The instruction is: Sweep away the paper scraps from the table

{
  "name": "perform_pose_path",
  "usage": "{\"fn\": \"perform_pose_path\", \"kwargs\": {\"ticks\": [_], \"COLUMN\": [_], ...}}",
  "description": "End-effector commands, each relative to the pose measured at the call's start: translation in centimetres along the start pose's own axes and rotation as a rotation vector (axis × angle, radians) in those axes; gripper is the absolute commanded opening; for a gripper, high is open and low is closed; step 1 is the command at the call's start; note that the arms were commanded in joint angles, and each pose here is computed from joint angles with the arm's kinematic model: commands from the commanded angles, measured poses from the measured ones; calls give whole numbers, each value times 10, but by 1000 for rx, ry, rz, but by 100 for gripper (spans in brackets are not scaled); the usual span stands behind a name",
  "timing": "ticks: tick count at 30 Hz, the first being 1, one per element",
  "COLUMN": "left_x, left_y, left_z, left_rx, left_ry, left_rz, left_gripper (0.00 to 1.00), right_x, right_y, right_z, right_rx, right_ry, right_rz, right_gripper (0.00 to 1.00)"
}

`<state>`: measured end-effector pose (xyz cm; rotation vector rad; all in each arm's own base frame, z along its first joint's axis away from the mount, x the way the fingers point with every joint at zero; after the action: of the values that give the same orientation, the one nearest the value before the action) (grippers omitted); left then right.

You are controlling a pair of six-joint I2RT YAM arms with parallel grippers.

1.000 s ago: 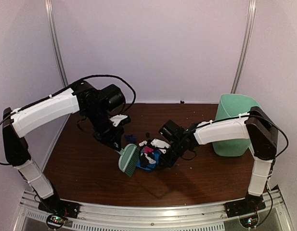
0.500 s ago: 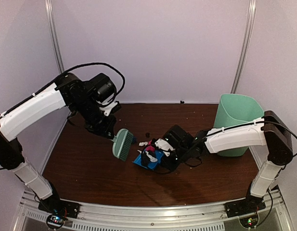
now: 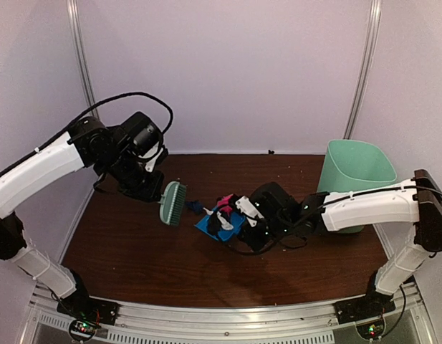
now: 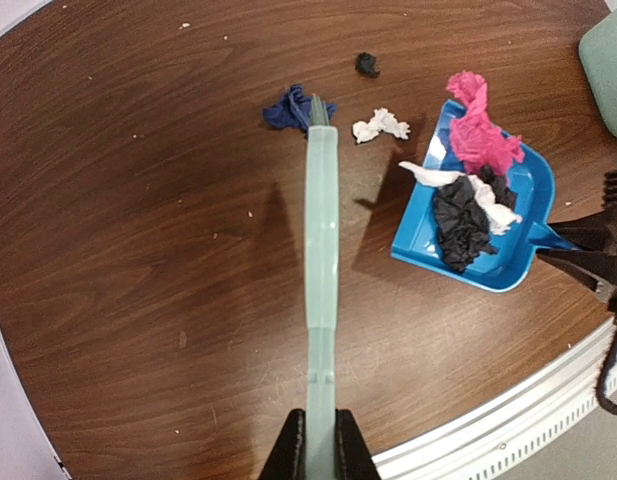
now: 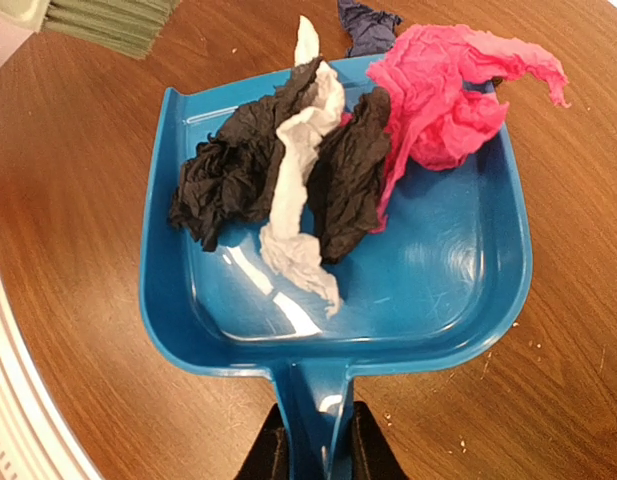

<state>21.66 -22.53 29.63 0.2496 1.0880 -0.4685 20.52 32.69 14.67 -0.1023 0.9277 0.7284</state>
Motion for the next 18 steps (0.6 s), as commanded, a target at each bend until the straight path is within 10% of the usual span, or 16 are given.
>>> {"fn": "perform_pose_path", "kwargs": {"ticks": [1, 18], "left_x": [-3, 10], "left_y": [10, 36], "left_z": [-2, -48], "left_rx": [-32, -31], "left_ry": [-89, -301], "left_rz": [44, 66], "left_gripper": [0, 0], "right_x": [-21, -106], "right_y": [3, 5], "right_z": [14, 59], "right_rx": [34, 156], "right_ry": [-87, -257], "right_rz": [-5, -41], "right_gripper": [0, 0]}}
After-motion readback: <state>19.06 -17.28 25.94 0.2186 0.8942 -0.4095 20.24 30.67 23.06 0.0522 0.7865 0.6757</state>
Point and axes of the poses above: each gripper's point midway between its finger pads, its own x axis out along the fingers, its own y axis along the line the jaws close on, z = x × y, the point moved 6 cm from there along -x, back along the fingers, and after that the axes turned 10 degrees about x, right-handed, at the moved point
